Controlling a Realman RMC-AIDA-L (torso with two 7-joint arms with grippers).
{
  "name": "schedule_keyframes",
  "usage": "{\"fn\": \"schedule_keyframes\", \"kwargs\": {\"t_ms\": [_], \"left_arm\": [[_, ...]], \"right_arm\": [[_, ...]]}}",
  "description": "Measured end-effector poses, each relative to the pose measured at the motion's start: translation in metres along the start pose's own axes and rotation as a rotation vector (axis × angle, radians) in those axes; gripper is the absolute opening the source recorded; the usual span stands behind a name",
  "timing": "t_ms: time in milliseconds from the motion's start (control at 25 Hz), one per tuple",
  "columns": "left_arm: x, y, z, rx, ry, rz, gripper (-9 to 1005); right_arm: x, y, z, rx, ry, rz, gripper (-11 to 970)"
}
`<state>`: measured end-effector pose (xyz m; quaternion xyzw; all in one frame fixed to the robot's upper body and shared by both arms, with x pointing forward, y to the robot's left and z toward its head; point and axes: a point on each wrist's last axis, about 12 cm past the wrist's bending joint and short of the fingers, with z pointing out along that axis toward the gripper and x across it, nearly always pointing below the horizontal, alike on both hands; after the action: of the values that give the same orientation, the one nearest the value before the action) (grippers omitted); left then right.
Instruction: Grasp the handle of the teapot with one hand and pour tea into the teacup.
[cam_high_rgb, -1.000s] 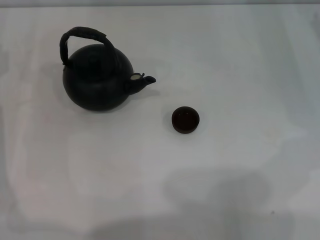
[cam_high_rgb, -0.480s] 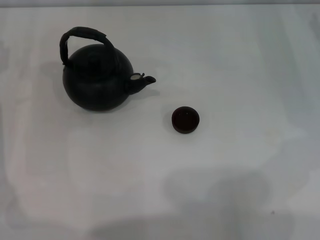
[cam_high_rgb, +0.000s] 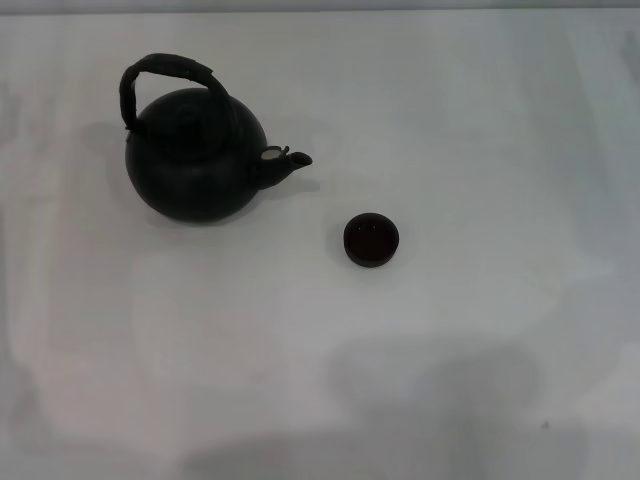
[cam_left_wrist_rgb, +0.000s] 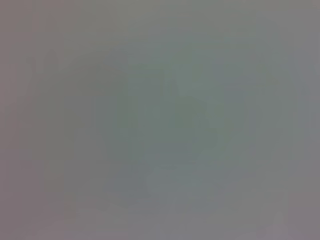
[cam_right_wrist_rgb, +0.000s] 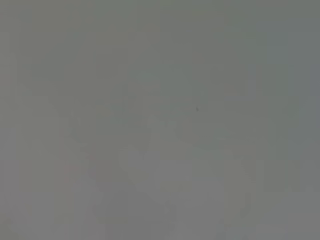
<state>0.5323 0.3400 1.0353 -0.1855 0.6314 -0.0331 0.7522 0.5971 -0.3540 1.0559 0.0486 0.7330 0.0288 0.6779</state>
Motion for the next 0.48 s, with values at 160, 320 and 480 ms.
{"fn": "schedule_keyframes", "kwargs": {"t_ms": [160, 320, 480], "left_arm": [[0.0011, -0.0034, 0.0012, 0.033, 0.014, 0.018, 884], [0.0018, -0.0065, 0.0019, 0.059, 0.022, 0.028, 883], [0.0027, -0.0093, 0.0022, 0.067, 0.024, 0.026, 883]], "right_arm": [[0.0020, 0.0001, -0.0009, 0.002, 0.007, 0.004, 856], [0.0036, 0.0002, -0.0019, 0.000, 0.013, 0.002, 856], [0.0052, -0.0005, -0.0035, 0.000, 0.018, 0.000, 856]]}}
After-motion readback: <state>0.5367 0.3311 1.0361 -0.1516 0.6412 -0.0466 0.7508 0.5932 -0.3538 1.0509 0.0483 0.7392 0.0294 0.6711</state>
